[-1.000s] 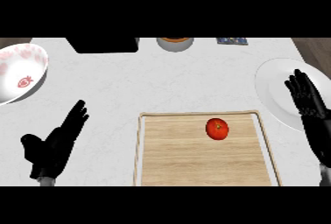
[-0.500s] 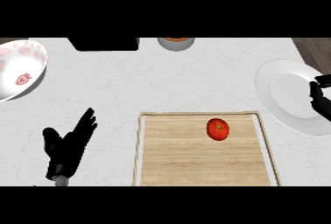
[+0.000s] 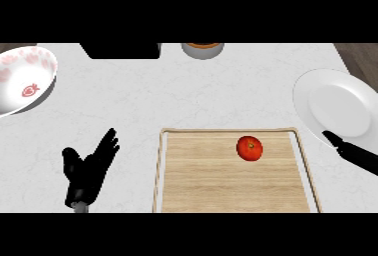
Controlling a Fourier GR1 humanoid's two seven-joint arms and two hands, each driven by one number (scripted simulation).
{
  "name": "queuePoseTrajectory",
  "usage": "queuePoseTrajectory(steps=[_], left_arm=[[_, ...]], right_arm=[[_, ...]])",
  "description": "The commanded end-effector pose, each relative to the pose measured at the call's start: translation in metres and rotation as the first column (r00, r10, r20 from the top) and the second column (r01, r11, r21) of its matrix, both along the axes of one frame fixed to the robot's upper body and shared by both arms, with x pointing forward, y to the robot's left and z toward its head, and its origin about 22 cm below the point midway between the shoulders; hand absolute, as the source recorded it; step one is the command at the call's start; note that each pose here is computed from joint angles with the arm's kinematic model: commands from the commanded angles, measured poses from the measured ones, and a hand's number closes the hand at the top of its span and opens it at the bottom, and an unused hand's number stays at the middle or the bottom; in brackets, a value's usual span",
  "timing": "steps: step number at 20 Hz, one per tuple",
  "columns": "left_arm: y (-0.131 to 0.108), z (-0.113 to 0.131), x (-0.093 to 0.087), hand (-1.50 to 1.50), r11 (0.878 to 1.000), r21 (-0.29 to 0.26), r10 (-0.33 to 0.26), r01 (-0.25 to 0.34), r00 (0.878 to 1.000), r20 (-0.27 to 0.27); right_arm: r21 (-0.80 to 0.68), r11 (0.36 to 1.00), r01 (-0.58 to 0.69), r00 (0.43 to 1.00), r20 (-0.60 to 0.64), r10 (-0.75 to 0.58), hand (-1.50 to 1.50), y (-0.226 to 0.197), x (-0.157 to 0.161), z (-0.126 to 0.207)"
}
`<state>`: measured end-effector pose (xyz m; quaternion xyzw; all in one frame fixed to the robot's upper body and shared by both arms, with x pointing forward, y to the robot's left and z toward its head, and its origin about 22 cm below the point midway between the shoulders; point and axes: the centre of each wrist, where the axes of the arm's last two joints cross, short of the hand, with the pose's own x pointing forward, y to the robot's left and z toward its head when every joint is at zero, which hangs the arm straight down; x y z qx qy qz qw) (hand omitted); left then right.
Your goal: Pick the tomato from the tray and place it in the plate
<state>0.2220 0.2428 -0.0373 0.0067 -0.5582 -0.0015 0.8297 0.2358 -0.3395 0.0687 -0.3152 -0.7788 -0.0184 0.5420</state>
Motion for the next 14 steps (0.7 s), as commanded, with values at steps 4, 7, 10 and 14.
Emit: queuePoseTrajectory(steps=[4,7,10,14], left_arm=[[-0.004,0.001,0.006,0.0,1.0,0.002,-0.003,0.003,1.0,-0.011],[-0.006,0.009,0.006,0.0,1.0,-0.013,-0.017,0.017,1.0,0.0],[0.006,-0.004,0.013,0.0,1.0,-0.013,0.017,-0.017,1.0,0.006],[0.01,0.007,0.021,0.0,1.0,0.002,-0.007,0.007,1.0,0.001]], right_arm=[[-0.19,0.97,-0.153,0.931,-0.356,0.077,-1.5,-0.006,-0.023,0.018],[-0.268,0.933,-0.239,0.869,-0.487,0.082,-1.5,0.01,-0.02,0.04],[-0.268,0.914,-0.305,0.829,-0.548,0.116,-1.5,0.039,-0.022,0.06],[-0.329,0.898,-0.293,0.777,-0.629,0.023,-1.5,0.055,-0.004,0.051]])
